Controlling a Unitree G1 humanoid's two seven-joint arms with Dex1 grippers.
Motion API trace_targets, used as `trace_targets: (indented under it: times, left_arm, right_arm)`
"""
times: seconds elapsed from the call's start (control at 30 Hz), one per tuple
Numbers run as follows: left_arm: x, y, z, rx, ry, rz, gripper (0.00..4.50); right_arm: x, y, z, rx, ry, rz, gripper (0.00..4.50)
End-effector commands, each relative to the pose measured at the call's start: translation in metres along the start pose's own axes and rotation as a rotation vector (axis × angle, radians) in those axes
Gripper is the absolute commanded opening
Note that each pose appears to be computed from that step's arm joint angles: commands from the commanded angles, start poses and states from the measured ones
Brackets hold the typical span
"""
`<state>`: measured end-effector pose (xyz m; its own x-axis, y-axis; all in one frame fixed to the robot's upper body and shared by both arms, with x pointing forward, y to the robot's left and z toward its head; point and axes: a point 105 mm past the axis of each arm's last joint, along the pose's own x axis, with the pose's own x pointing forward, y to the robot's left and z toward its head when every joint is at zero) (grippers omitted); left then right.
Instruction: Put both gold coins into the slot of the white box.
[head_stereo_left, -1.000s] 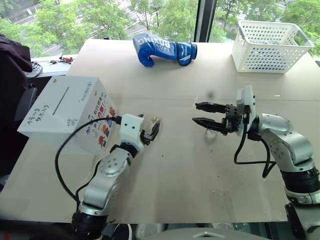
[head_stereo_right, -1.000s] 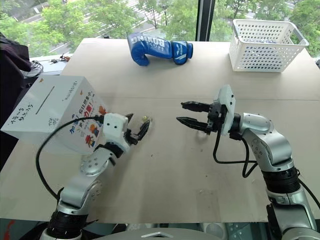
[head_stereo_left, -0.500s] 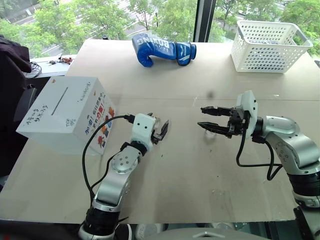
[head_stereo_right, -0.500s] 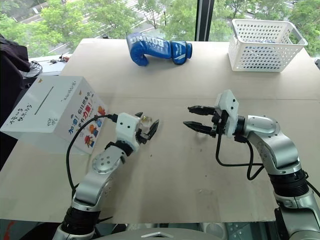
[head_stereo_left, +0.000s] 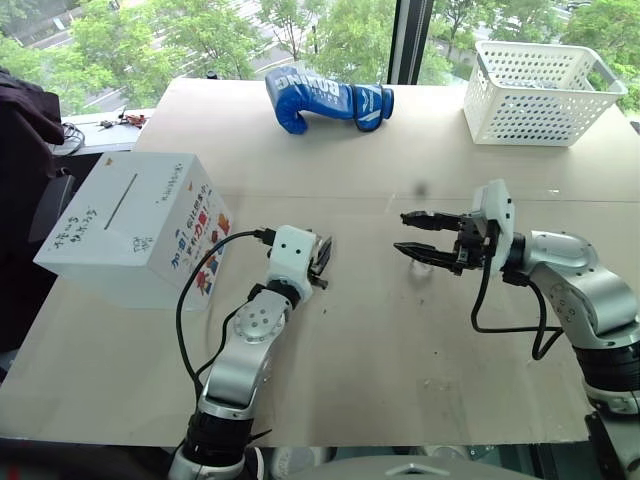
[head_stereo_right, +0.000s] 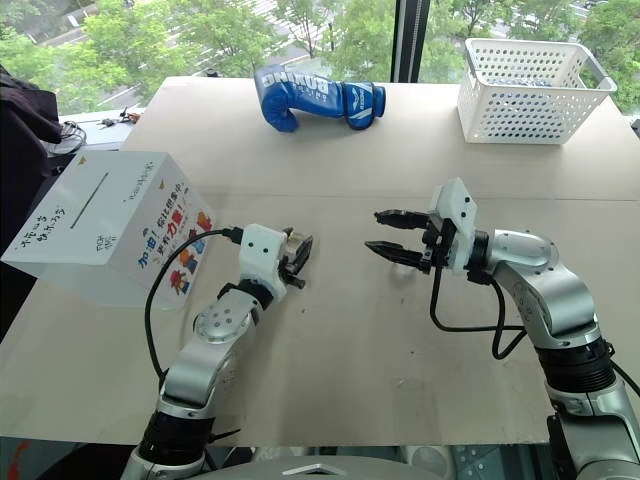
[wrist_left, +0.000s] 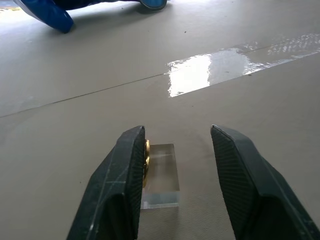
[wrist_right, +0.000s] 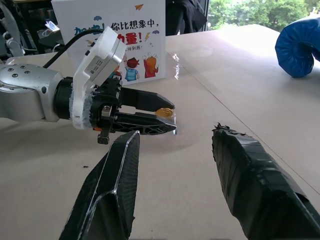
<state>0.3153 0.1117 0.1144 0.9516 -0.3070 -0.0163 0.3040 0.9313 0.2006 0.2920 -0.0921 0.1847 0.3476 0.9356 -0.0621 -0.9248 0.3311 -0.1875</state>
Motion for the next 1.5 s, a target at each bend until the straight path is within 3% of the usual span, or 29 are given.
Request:
trace_targets:
  times: [0.03, 0.43, 0.53, 0.63, 0.67, 0.97, 1.17, 1.4, 1.5]
  left_arm:
    - [-0.002, 0.004, 0.008, 0.004, -0.028, 0.024, 2.21]
    - [-0.003, 0.006, 0.004, -0.001, -0.013, 0.038, 2.21]
    - [-0.004, 0.006, 0.003, -0.003, -0.011, 0.042, 1.38]
    - [-0.004, 0.007, 0.003, 0.0, -0.011, 0.048, 0.19]
    - [-0.004, 0.007, 0.003, 0.0, -0.011, 0.05, 0.04]
    - [-0.005, 0.01, 0.018, 0.086, -0.091, 0.08, 0.04]
    - [-0.014, 0.011, 0.053, 0.334, -0.24, 0.15, 0.04]
    - [-0.016, 0.013, 0.059, 0.313, -0.259, 0.18, 0.04]
    - [-0.019, 0.019, 0.08, 0.35, -0.326, 0.231, 0.04]
  right_arm:
    - [-0.002, -0.002, 0.013, -0.042, -0.037, -0.001, 2.5]
    - [-0.002, 0.0, 0.01, -0.034, -0.036, -0.001, 2.5]
    - [-0.003, 0.0, 0.01, -0.034, -0.034, -0.001, 2.5]
    - [-0.003, 0.0, 0.009, -0.034, -0.033, -0.001, 2.5]
    - [-0.003, 0.0, 0.009, -0.033, -0.034, -0.001, 2.5]
    - [-0.001, 0.0, 0.009, -0.026, -0.038, 0.0, 2.5]
    - [-0.003, 0.0, 0.009, -0.023, -0.036, -0.001, 2.5]
    - [-0.002, -0.002, 0.01, -0.024, -0.034, 0.003, 2.5]
    - [-0.002, -0.004, 0.012, -0.025, -0.035, 0.004, 2.5]
